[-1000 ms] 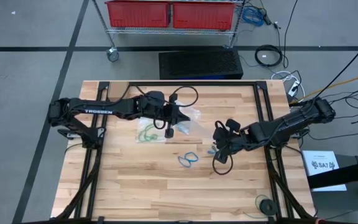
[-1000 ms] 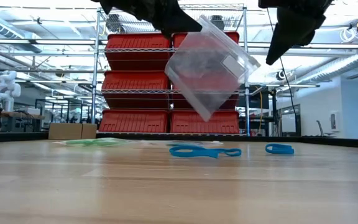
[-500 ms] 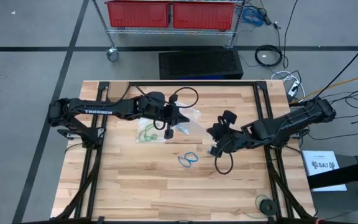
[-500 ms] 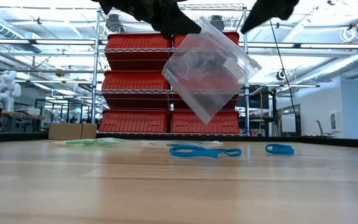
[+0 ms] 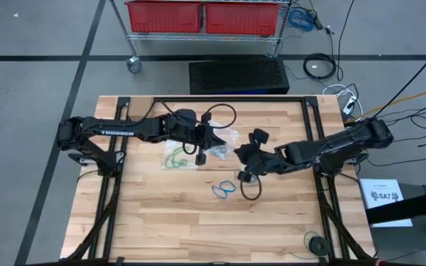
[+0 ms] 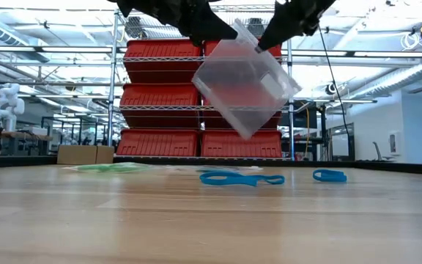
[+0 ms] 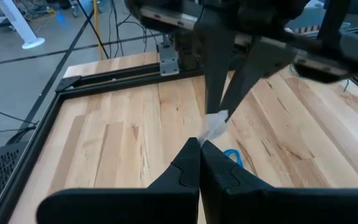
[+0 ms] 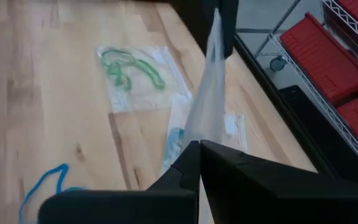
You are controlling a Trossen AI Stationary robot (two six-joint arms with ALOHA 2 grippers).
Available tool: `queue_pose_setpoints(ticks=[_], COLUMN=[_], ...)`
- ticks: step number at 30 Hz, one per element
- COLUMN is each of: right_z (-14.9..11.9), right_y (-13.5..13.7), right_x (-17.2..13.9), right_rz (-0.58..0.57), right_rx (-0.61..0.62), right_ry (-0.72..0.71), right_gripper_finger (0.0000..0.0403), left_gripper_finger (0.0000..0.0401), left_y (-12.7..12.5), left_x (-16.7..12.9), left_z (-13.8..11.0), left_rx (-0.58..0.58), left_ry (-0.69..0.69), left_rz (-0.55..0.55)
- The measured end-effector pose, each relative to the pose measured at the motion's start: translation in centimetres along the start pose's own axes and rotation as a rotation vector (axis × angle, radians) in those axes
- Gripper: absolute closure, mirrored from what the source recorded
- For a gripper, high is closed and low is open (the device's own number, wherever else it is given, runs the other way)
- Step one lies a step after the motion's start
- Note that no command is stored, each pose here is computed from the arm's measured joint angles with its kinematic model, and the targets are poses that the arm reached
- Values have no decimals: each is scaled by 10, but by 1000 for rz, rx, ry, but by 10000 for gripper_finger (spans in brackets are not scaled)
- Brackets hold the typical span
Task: Sort rubber bands
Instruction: Open the right transparent zip bag
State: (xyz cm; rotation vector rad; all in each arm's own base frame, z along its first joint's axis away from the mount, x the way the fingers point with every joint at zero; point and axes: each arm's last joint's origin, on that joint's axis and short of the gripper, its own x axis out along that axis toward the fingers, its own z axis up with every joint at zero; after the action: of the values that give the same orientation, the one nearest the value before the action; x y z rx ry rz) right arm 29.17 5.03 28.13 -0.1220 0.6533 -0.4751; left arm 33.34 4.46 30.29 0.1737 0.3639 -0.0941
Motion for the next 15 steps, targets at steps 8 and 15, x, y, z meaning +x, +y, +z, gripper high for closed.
queue_pose_setpoints(ticks=[8,15], right_z=[3,3], right_y=[-2,-4], right_x=[11,11], right_rz=[-63,-149], right_rx=[23,36], right_ry=[-27,-39], right_gripper_finger=[403,403], left_gripper_finger=[401,401], left_y=[0,-3], left_x=[0,1], left_z=[0,0], left_rx=[-9,-24], left_ry=[1,4], left_rz=[-2,-5])
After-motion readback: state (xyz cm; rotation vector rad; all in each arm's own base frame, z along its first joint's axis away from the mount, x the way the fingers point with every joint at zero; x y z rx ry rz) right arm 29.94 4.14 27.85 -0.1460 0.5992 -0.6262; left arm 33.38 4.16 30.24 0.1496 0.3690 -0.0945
